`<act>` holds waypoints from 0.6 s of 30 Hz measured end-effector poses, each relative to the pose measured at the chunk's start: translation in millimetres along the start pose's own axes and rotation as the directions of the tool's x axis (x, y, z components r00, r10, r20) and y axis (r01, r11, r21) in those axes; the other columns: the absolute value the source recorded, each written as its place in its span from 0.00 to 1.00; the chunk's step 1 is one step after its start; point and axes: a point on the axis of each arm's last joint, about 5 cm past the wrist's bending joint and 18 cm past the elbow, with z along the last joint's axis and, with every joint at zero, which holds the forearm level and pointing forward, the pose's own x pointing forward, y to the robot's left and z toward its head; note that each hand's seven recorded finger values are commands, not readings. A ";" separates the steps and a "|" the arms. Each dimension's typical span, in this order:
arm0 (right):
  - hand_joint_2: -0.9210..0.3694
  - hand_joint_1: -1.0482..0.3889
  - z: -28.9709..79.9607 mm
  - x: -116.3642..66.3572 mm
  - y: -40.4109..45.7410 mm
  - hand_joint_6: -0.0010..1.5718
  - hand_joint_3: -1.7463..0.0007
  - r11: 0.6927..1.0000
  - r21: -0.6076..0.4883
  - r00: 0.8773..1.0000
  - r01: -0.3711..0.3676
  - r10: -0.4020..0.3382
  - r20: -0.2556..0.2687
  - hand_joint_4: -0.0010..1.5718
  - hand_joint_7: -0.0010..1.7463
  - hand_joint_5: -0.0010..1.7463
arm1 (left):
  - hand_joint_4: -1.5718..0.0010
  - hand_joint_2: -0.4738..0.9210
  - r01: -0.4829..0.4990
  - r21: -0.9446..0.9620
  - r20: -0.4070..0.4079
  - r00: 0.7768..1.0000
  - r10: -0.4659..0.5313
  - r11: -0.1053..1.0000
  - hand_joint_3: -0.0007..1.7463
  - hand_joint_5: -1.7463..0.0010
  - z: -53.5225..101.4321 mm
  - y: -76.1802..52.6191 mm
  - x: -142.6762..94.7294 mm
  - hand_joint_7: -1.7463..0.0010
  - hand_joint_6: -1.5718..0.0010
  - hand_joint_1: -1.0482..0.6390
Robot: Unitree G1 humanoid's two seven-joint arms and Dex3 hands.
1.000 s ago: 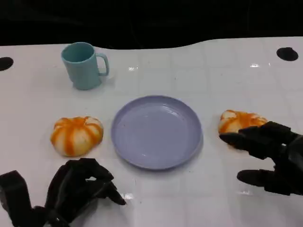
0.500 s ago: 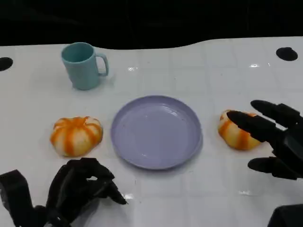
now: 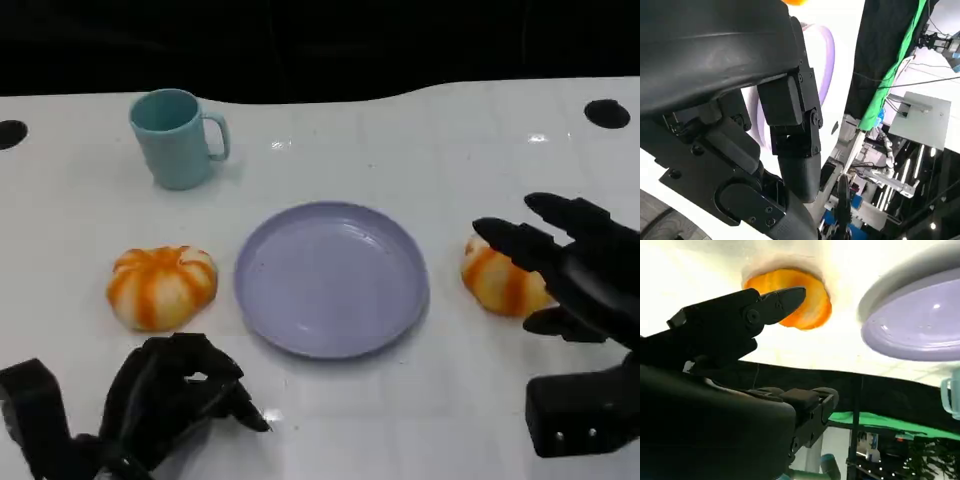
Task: Grasp the bread from the table and place it into the plate.
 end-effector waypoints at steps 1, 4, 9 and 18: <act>0.13 0.51 -0.2 3.5 1.2 0.18 1.00 1.000 -0.004 1.000 -0.003 0.003 -0.004 0.09 0.01 0.12 | 0.00 0.80 0.001 0.001 0.001 1.000 -0.001 1.000 0.00 0.65 0.1 -0.1 0.0 0.78 0.00 0.00; 0.13 0.50 -1.0 12.4 4.2 0.18 1.00 0.999 -0.019 1.000 -0.025 0.025 -0.010 0.11 0.01 0.13 | 0.00 0.80 0.001 0.002 0.003 1.000 -0.001 1.000 0.00 0.65 0.3 -0.3 -0.2 0.78 0.00 0.00; 0.14 0.50 -3.0 22.9 14.0 0.19 1.00 0.996 -0.022 0.995 -0.092 0.091 -0.029 0.13 0.01 0.13 | 0.00 0.79 0.000 0.002 0.006 1.000 0.000 1.000 0.00 0.65 0.7 -0.6 -0.6 0.78 0.00 0.00; 0.13 0.47 -2.4 38.8 35.3 0.19 1.00 0.974 -0.018 0.970 -0.226 0.223 -0.094 0.14 0.00 0.08 | 0.00 0.79 0.001 -0.003 0.008 1.000 -0.001 1.000 0.00 0.65 0.4 -1.6 -0.4 0.79 0.00 0.00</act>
